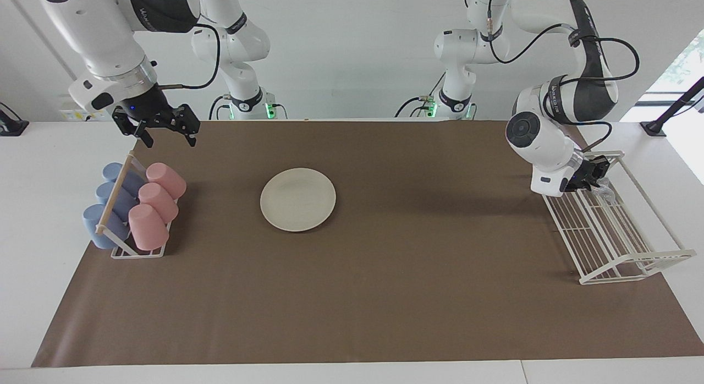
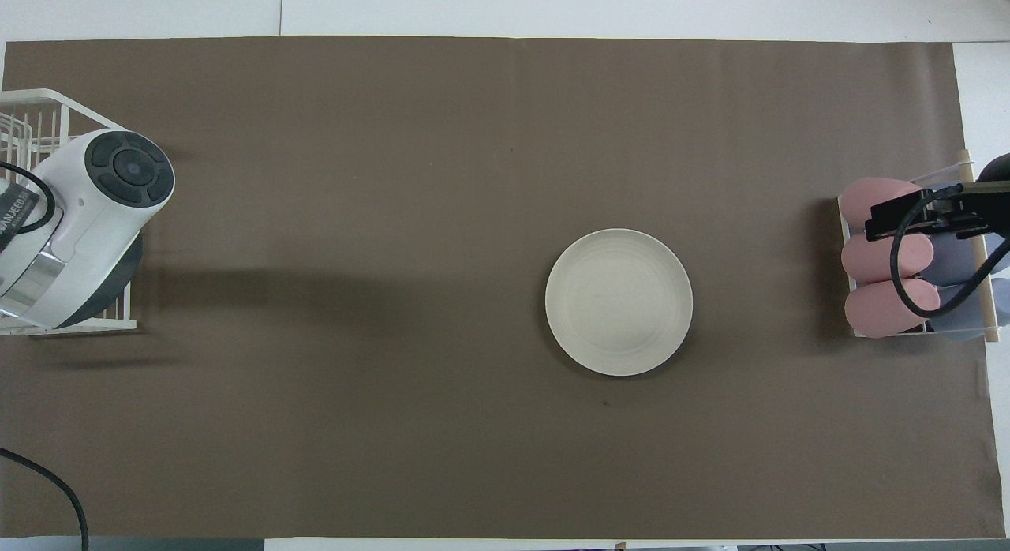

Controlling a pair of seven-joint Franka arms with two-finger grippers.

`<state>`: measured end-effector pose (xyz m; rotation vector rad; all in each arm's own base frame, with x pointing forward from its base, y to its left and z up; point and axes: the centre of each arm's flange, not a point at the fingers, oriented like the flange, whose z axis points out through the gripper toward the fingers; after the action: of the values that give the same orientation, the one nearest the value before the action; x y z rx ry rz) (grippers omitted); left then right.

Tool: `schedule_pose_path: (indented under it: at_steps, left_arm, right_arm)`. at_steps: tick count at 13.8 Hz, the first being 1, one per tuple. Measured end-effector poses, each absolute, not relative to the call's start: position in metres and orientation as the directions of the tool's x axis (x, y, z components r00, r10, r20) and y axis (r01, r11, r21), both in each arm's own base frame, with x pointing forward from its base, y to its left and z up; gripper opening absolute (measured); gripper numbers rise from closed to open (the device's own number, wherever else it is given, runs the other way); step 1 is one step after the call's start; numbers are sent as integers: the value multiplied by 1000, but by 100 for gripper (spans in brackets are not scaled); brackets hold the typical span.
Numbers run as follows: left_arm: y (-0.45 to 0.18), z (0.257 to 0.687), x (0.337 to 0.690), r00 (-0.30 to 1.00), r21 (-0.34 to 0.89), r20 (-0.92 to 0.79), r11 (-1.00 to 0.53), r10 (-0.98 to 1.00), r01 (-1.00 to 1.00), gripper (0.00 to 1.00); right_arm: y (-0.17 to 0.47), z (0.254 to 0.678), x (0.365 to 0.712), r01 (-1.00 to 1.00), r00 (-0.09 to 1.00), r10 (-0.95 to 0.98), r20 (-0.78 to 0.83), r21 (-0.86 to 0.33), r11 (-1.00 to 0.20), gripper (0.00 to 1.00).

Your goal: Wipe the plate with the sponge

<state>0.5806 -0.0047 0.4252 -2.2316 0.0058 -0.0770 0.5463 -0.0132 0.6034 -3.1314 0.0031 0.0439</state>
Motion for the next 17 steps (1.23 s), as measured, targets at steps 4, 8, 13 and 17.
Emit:
schedule_pose_path:
  at_steps: [4, 8, 13, 17]
  left_arm:
    - [-5, 425, 581, 998, -786, 58, -618, -34, 25, 72]
    - [-6, 425, 581, 998, -783, 60, -621, -32, 27, 100]
    - [-12, 437, 585, 994, -679, 90, -727, 64, 108, 100]
    - [-14, 467, 590, 976, -539, 115, -814, 186, 219, 100]
  right_arm:
    - [-13, 604, 546, -1, 1000, -1, -26, -10, -1000, 100]
    - [-7, 605, 547, 9, 1000, 9, -23, -9, -1000, 100]
    - [-6, 606, 547, 10, 1000, 11, -23, -9, -1000, 100]
    - [-5, 606, 547, 13, 1000, 13, -23, -9, -1000, 100]
